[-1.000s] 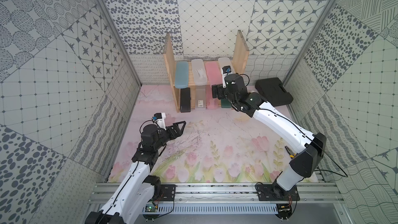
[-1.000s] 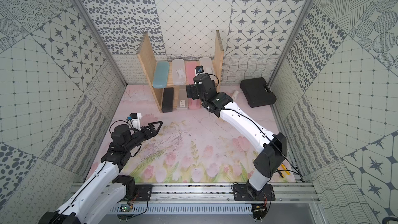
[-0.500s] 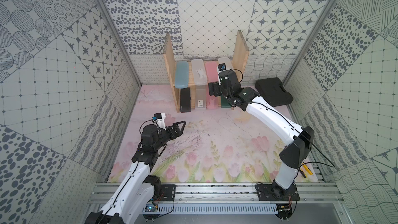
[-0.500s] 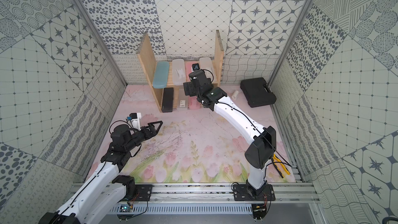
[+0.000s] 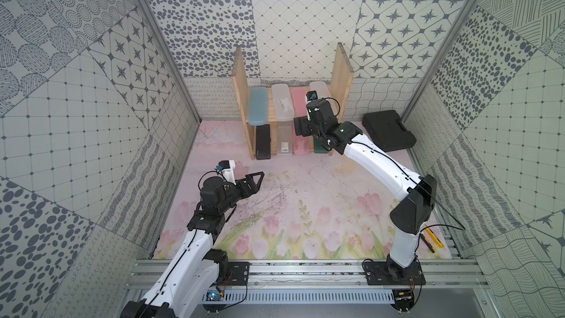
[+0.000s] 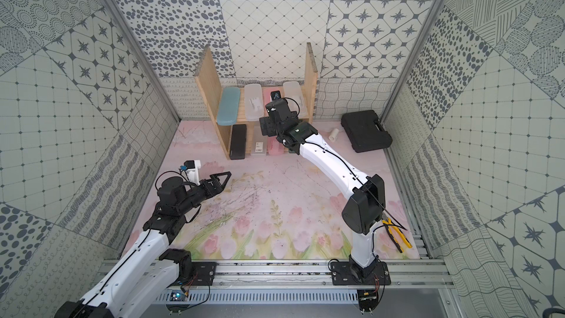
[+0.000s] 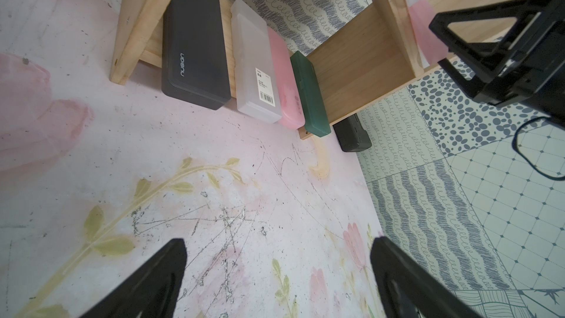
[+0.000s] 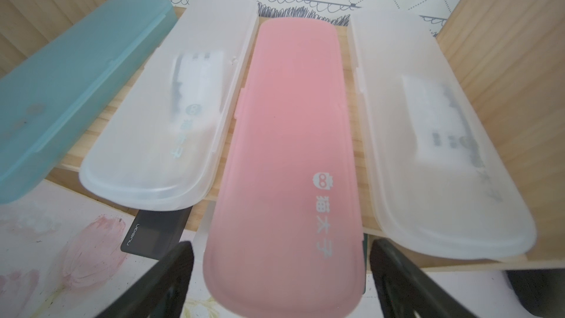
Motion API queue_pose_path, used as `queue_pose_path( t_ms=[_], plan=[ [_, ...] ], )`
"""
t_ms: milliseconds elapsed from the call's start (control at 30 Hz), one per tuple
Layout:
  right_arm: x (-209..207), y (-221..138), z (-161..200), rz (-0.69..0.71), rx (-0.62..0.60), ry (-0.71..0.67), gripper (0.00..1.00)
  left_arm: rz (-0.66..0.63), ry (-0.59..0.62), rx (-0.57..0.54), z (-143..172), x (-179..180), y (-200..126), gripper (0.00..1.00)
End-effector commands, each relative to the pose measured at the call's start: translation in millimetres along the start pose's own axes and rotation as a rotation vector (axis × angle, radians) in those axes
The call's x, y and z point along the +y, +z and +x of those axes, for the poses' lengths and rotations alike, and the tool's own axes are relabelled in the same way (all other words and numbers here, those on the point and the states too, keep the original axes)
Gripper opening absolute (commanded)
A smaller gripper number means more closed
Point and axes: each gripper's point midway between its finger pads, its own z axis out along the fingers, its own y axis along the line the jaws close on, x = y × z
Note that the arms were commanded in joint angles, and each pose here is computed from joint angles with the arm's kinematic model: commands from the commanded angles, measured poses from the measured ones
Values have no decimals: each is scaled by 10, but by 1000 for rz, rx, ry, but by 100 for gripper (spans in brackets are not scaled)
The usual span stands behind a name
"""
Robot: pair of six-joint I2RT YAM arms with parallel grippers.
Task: Remove the pencil cases from the shelf
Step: Pick up the pencil case from the shelf.
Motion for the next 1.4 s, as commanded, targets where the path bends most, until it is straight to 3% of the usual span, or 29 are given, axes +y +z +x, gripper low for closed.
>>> queue_pose_path(
  t_ms=[0,767,1367],
  plan=[
    [1,28,-135,7,-38,18,95,28,22,-22,-68,-74,-4,99],
    [-40,140,-147,20,-36,38,82,23,21,-23,-70,-65,-4,99],
    [-141,-96,-219,9,-73,66,74,18,23,-27,-75,-60,-11,99]
  ],
)
